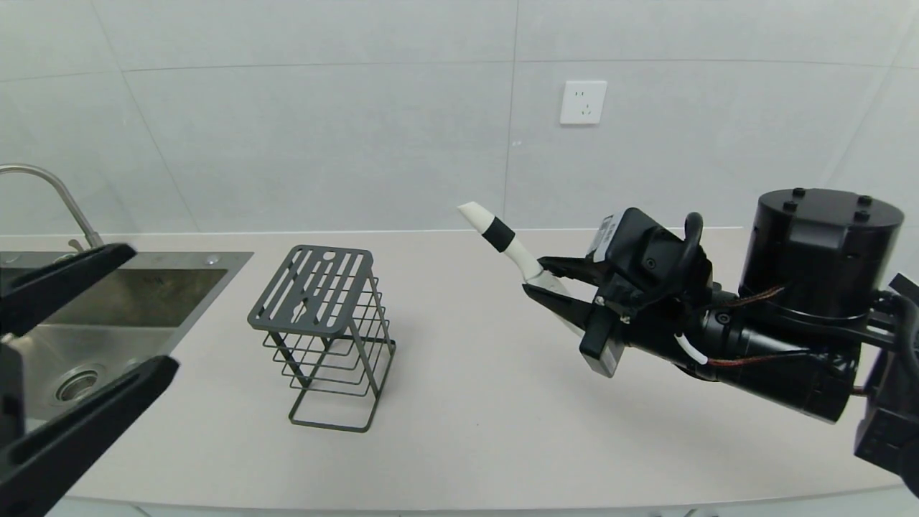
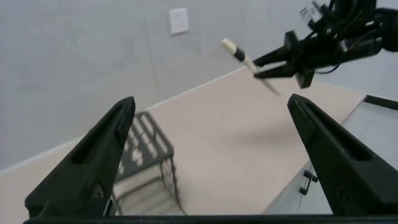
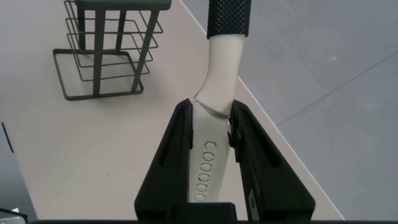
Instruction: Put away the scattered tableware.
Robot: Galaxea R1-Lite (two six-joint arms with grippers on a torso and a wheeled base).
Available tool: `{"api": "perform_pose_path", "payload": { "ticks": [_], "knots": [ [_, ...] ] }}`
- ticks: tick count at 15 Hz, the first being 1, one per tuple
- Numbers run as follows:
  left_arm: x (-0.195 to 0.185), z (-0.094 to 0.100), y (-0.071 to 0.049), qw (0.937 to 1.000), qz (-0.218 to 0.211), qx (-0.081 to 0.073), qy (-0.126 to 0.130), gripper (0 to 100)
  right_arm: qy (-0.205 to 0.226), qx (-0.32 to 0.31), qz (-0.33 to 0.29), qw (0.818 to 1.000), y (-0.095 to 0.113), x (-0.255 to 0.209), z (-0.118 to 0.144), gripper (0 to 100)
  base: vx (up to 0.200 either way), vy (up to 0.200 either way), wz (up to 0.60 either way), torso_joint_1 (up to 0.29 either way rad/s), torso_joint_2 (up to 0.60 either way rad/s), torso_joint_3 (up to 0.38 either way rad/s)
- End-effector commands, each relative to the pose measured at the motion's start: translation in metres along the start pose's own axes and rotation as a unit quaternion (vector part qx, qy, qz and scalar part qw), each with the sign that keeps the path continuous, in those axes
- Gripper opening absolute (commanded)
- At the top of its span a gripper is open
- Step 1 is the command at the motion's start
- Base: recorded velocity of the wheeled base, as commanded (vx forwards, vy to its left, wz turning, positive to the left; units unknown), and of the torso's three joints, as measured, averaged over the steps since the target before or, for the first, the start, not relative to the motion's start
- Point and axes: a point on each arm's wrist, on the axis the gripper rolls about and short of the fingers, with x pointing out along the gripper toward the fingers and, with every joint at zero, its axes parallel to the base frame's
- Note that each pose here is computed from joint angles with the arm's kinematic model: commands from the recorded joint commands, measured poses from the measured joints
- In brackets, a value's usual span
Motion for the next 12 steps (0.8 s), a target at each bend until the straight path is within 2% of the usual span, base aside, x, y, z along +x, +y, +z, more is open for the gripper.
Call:
{"api": "perform_pose_path", "payload": {
  "ticks": [1,4,6,7,8,9,12],
  "knots": [
    [0.047,-0.033,0.007,0.9951,-0.085,-0.034,0.038,100,-0.010,0.001,-0.001,1.000,-0.002,-0.003,0.004,0,0.000,0.000,0.00,0.000,0.00,0.000],
    [0.058,-0.040,0.008,0.9890,-0.137,-0.036,0.042,100,-0.020,0.000,0.006,1.000,-0.001,-0.001,0.007,0,0.000,0.000,0.00,0.000,0.00,0.000],
    [0.068,-0.055,0.019,0.9895,-0.134,-0.002,0.054,100,-0.036,-0.003,0.013,0.999,0.004,0.000,0.016,0,0.000,0.000,0.00,0.000,0.00,0.000],
    [0.070,-0.060,0.024,0.9904,-0.127,0.006,0.055,100,-0.039,-0.004,0.016,0.999,0.005,0.001,0.018,0,0.000,0.000,0.00,0.000,0.00,0.000],
    [0.078,-0.068,0.030,0.9882,-0.145,0.018,0.045,100,-0.046,-0.005,0.018,0.999,0.007,0.001,0.021,0,0.000,0.000,0.00,0.000,0.00,0.000],
    [0.092,-0.076,0.037,0.9819,-0.185,0.038,0.011,100,-0.046,-0.005,0.019,0.999,0.007,0.000,0.021,0,0.000,0.000,0.00,0.000,0.00,0.000],
    [0.113,-0.079,0.047,0.9759,-0.213,0.047,-0.015,100,-0.052,-0.006,0.018,0.998,0.007,-0.001,0.024,0,0.000,0.000,0.00,0.000,0.00,0.000]
  ]
}}
